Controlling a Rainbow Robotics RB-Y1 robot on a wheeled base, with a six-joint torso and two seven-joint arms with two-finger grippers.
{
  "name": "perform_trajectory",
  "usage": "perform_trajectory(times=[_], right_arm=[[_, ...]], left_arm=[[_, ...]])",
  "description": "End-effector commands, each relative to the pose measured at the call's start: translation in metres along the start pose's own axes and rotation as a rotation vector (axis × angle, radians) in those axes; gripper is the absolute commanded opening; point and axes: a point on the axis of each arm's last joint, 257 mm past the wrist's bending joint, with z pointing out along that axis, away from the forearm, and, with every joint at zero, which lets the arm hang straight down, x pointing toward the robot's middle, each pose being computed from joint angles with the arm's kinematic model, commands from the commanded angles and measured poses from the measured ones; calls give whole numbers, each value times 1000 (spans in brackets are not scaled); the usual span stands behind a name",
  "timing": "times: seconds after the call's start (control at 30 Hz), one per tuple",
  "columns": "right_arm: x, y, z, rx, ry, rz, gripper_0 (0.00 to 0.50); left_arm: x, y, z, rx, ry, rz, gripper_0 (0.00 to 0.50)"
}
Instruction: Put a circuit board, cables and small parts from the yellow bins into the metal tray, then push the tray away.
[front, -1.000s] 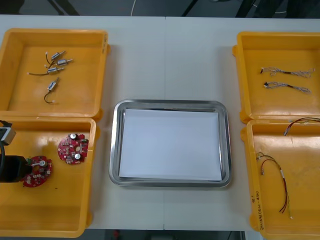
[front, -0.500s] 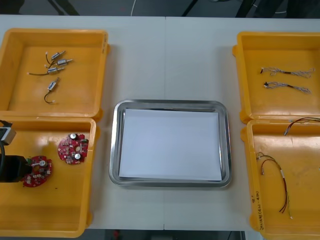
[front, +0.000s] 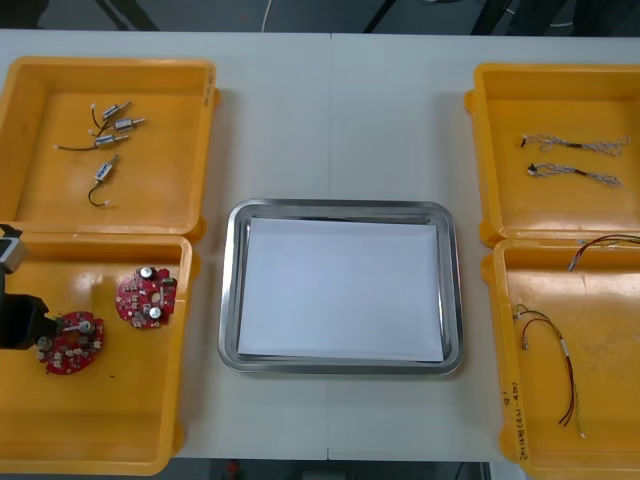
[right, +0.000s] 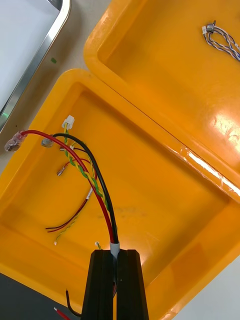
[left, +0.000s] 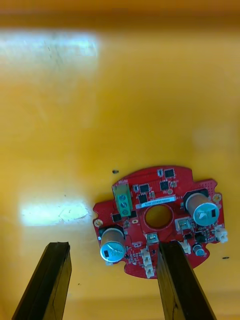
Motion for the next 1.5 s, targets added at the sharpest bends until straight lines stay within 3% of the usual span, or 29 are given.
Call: perform_trajectory(times=[0.03, 0.5, 0.67, 0.93, 1.33, 1.5], right_arm=[[3, -4, -3, 15, 22, -16, 0], [3, -4, -3, 14, 23, -16, 0], [3, -3, -3, 9, 23, -16, 0], [4, -2, -4, 5, 26, -15, 0], [4, -3, -4, 9, 28, -15, 0], [4, -3, -4, 11, 28, -15, 0]], left_arm=[[-32, 3, -22, -14, -69, -163, 500], [-40, 2, -25, -20, -68, -249, 500], [-41, 4, -16, -42, -63, -262, 500], [-43, 3, 2, -32, -79, -272, 500], [-28, -4, 27, -25, -58, -261, 500], [-24, -4, 33, -25, -69, -257, 500]])
